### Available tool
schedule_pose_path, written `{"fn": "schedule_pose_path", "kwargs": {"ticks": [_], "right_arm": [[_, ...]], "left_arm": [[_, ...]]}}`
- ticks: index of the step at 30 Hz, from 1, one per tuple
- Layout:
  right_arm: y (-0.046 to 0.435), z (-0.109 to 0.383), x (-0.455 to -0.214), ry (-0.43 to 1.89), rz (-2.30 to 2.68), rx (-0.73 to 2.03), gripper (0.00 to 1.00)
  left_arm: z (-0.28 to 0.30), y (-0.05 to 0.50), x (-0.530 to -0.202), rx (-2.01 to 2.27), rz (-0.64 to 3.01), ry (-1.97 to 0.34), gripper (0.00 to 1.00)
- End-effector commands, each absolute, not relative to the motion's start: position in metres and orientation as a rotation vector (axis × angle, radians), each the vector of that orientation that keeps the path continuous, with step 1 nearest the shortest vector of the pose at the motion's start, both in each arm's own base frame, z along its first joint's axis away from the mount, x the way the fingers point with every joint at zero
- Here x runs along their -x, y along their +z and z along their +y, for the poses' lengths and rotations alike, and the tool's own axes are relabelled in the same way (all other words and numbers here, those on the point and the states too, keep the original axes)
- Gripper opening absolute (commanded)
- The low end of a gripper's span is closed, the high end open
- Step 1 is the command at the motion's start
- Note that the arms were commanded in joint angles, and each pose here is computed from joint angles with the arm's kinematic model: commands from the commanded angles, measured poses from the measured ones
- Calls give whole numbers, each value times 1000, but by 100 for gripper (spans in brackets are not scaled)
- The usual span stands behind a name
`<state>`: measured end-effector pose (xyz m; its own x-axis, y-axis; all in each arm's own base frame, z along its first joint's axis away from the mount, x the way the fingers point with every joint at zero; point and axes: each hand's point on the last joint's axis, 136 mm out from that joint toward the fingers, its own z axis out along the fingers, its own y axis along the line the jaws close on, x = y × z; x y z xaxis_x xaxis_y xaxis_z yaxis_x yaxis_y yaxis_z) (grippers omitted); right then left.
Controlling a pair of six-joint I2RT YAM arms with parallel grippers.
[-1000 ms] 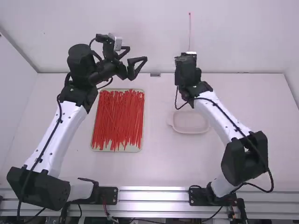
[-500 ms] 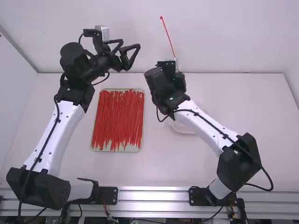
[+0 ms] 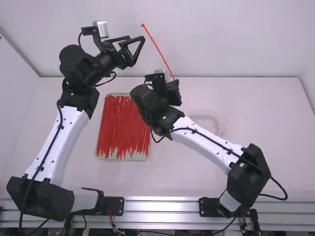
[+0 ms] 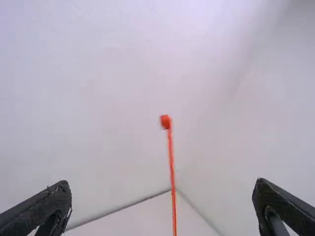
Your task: Fasten the cable tie
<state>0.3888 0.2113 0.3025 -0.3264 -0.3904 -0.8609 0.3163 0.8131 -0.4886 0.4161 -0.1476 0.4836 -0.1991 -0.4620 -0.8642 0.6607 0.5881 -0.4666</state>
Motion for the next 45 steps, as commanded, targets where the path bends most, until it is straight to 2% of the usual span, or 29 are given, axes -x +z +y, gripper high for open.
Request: {"fn": "schedule_pose_path", "kwargs": {"ticks": [1,3,4,5,8,22,26,27,28,39,41,45], "right_arm": [[317,213,-382,-741,1732,28,0],[317,218,-380,-738,1731,46,0],[318,221,-378,-737,1731,61,0],[318,223,-377,-735,1729,64,0],[318,224,-376,-731,1729,66,0],[319,232,-374,-702,1724,77,0],[318,236,-373,-689,1726,88,0],[318,238,-372,-683,1726,93,0],[318,239,-371,-680,1725,95,0],[317,245,-370,-656,1731,116,0],[317,245,-370,-653,1730,113,0],[319,247,-370,-638,1724,102,0]], "left_arm": [[-147,492,-411,-179,1424,-1034,93],[-148,492,-411,-179,1422,-1034,86],[-150,494,-410,-185,1415,-1036,72],[-151,494,-410,-187,1415,-1038,62],[-150,494,-411,-171,1415,-1056,43],[-148,494,-414,-127,1415,-1057,34],[-147,493,-416,-115,1418,-1051,18],[-148,492,-415,-119,1420,-1053,7],[-148,492,-415,-121,1421,-1055,2],[-148,491,-415,-120,1422,-1056,2],[-148,491,-415,-120,1422,-1056,7],[-148,491,-416,-102,1426,-1071,8]]}}
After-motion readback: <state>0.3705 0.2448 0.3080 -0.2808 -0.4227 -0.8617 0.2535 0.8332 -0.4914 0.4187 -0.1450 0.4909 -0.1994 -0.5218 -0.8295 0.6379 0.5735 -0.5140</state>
